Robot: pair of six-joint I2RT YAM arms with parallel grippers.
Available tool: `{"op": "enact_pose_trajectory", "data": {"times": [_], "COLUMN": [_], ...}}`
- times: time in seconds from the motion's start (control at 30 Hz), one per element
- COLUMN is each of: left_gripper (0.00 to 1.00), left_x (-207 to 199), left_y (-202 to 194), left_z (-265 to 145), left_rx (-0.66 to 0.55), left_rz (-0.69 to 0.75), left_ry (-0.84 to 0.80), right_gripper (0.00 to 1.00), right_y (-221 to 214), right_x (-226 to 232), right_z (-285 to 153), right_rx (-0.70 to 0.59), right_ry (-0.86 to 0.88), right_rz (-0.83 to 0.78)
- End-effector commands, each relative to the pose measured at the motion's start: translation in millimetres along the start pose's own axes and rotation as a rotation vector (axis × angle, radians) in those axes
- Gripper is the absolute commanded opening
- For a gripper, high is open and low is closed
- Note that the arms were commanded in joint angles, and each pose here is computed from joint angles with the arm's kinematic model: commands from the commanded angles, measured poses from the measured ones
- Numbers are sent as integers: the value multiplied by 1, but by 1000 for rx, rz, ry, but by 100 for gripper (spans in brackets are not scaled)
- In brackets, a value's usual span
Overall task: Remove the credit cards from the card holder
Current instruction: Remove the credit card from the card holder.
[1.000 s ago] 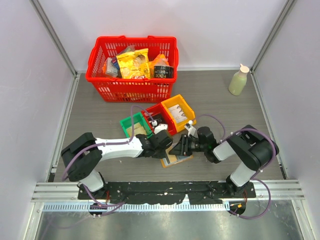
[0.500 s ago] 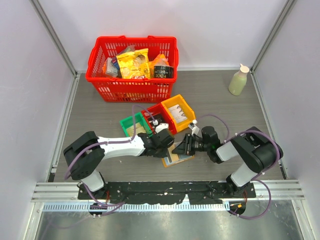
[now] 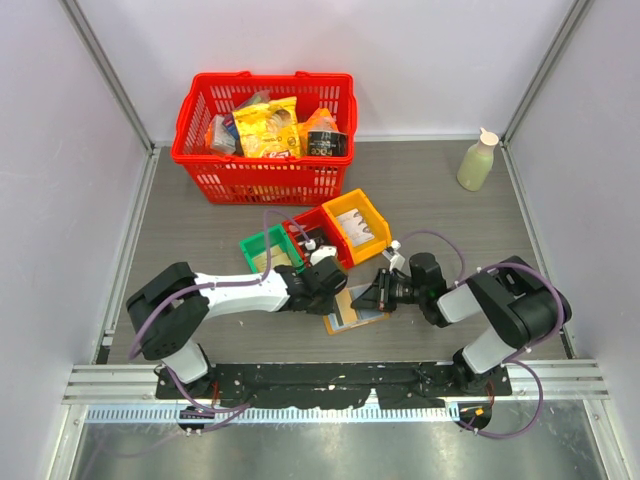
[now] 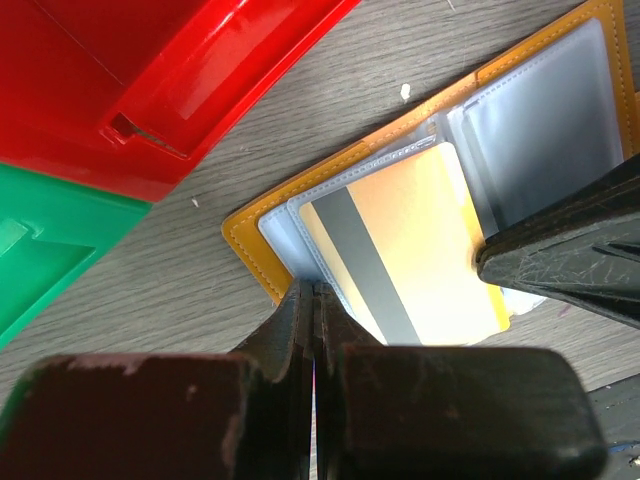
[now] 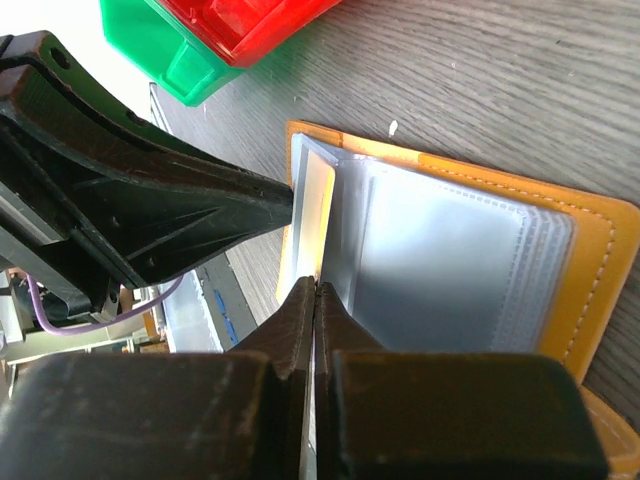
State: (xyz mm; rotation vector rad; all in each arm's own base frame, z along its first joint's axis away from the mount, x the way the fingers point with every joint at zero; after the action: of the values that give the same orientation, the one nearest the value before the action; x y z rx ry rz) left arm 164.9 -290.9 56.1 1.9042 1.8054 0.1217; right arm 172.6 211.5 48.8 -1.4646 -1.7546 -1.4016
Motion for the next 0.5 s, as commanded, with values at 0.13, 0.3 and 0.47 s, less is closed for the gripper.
{"op": "enact_pose_trajectory", "data": {"times": [0.13,0.3,0.47], "left_gripper": [1,8,9], "left_x": [6,-7,-22], "left_y": [-6,7,10], "left_z": [-4,-20,-19], "left_rx": [7,-59,-43], "left_rz": [-17,-32,-6], "left_ry": [-21,-120,-182], "right_gripper": [1,1,1], "right_y": [2,2,2], "right_x": [4,4,3], "right_z": [1,2,2], "right_rx": [-2,-1,0], "right_ry": [55,52,49], "right_rz": [-37,-43,-43]}}
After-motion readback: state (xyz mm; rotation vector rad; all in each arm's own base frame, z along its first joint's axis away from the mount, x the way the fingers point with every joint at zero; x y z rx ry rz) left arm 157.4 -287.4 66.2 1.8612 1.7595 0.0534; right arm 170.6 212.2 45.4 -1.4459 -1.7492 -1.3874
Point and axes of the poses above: each gripper's point midway between its finger pads, its own z axis out along the fingers, its own x axis along the line the jaws close on, y = z × x, the point moved 4 cm from there along -z, back along the fingers, and after that the axes turned 6 degrees about -z, right-handed, at the moved point
